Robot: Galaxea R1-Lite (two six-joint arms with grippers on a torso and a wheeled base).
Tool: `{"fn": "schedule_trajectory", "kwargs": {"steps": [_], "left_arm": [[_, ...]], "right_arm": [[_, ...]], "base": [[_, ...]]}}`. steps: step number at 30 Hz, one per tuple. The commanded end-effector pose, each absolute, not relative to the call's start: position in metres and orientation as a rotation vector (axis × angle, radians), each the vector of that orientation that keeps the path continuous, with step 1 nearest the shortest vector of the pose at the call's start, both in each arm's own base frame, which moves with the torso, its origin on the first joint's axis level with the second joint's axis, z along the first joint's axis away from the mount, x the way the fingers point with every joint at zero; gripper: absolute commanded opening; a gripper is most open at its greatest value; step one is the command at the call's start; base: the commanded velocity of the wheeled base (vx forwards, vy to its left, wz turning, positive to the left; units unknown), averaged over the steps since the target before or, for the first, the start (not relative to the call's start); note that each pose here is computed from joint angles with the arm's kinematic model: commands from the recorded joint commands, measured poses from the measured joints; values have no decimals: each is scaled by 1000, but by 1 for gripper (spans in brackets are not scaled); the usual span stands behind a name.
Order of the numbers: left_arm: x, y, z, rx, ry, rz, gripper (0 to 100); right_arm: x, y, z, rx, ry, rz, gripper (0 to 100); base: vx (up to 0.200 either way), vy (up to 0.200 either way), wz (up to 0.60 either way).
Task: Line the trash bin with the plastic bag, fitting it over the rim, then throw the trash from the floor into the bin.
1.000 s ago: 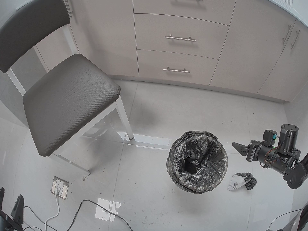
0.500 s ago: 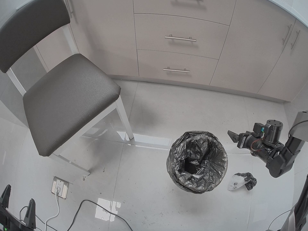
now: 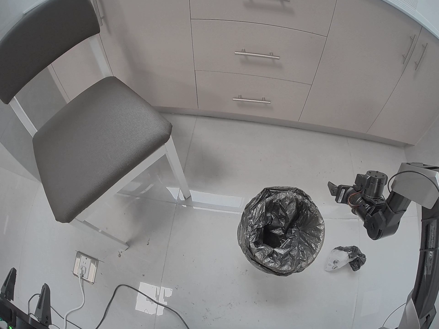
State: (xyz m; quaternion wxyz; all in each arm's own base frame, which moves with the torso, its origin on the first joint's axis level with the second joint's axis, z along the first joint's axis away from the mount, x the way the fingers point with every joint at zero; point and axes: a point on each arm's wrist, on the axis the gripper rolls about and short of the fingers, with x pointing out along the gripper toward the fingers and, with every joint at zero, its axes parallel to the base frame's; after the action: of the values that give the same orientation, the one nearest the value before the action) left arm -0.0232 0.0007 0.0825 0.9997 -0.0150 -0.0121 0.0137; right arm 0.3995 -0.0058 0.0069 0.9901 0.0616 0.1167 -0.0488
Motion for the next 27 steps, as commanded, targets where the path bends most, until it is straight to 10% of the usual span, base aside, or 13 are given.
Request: {"fn": "schedule_trajectory", "kwargs": {"steps": [1,20,27], "left_arm": [[-23,1,75,-23,0,31,100],[-23,1,76,-32,0,26,100],[-23,1,76,-32,0,26,100]], "right_arm": [[429,-27,-24,106,293,-157,100],[538,-45,-83,263,589,-415,100],[463,-55,-209,131,1319,-479,100]], "base": [[0,0,0],[0,0,0],[0,0,0]]}}
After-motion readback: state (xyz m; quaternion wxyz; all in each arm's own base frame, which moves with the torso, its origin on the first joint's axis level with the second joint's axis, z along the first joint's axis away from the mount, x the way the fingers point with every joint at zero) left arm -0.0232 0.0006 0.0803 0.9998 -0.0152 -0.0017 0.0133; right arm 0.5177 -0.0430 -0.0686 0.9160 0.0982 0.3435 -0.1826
